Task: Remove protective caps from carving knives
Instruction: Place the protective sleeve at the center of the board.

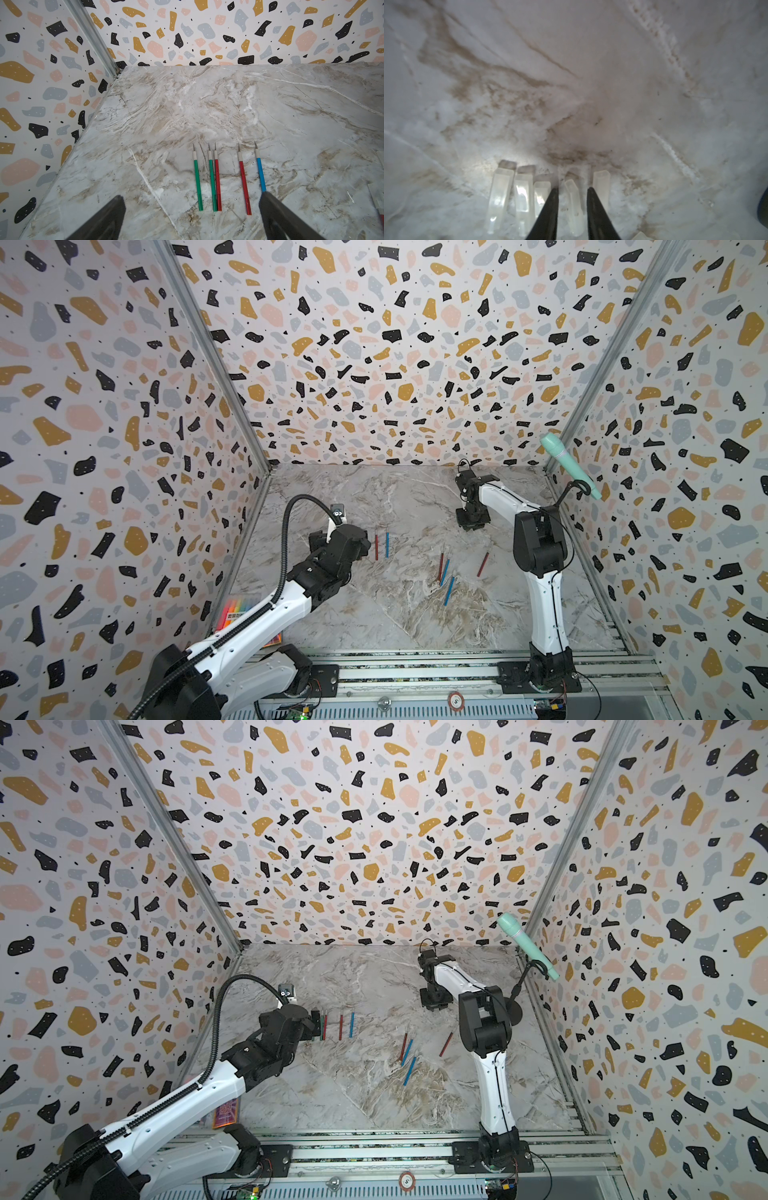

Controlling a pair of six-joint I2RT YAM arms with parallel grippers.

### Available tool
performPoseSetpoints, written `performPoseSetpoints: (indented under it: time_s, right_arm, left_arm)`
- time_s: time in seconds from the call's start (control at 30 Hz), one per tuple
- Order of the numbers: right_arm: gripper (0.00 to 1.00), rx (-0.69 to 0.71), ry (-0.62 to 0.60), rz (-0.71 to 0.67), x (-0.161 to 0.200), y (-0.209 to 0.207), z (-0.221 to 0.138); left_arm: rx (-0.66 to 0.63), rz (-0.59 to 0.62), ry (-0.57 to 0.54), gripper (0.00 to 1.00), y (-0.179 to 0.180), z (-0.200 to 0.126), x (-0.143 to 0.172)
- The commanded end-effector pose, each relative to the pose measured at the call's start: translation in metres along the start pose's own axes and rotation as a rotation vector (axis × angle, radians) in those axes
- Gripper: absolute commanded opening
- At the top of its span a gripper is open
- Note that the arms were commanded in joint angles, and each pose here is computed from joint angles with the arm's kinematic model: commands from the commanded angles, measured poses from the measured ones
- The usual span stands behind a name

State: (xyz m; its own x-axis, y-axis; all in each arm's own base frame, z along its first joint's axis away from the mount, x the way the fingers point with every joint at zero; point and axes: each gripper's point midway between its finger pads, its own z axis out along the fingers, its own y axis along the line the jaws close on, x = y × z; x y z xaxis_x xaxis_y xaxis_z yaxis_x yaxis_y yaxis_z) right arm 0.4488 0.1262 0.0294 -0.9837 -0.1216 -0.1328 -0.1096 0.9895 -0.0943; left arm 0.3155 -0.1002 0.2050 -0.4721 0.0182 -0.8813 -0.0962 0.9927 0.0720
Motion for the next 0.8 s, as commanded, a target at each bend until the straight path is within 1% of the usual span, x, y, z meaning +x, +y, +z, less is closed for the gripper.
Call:
performPoseSetpoints:
  time_s: [0.0, 0.17, 0.3, 0.4, 0.47, 0.57, 0.63, 0.77]
  right_arm:
    - [0.27, -0.013, -0.007, 0.000, -0.005, 0.000, -0.015]
    - [0.27, -0.031, -0.056, 0.011, -0.018, 0.003, -0.041]
    - [0.28, -0.048, -0.123, 0.025, -0.032, 0.005, -0.079]
    - [0.32, -0.067, -0.184, 0.031, -0.037, 0.007, -0.111]
    - [0.39, -0.082, -0.236, 0.027, -0.037, 0.011, -0.134]
    - [0.56, -0.095, -0.329, 0.001, -0.033, 0.020, -0.170]
    - [0.65, -0.106, -0.380, -0.020, -0.026, 0.025, -0.192]
    - [0.76, -0.117, -0.420, -0.049, -0.008, 0.031, -0.215]
  left_arm:
    - [0.000, 0.003, -0.027, 1.00, -0.001, -0.004, -0.013]
    - [-0.005, 0.016, -0.019, 0.99, -0.002, -0.003, -0.012]
    - [-0.001, 0.055, 0.002, 0.99, -0.006, -0.001, -0.014]
    - [0.018, 0.078, 0.031, 0.99, -0.013, 0.003, -0.012]
    - [0.029, 0.083, 0.045, 0.99, -0.016, 0.004, -0.010]
    - [0.074, 0.070, 0.058, 0.99, -0.024, 0.004, -0.008]
    - [0.103, 0.060, 0.064, 0.99, -0.029, 0.003, -0.007]
    - [0.158, 0.054, 0.060, 1.00, -0.037, 0.000, -0.008]
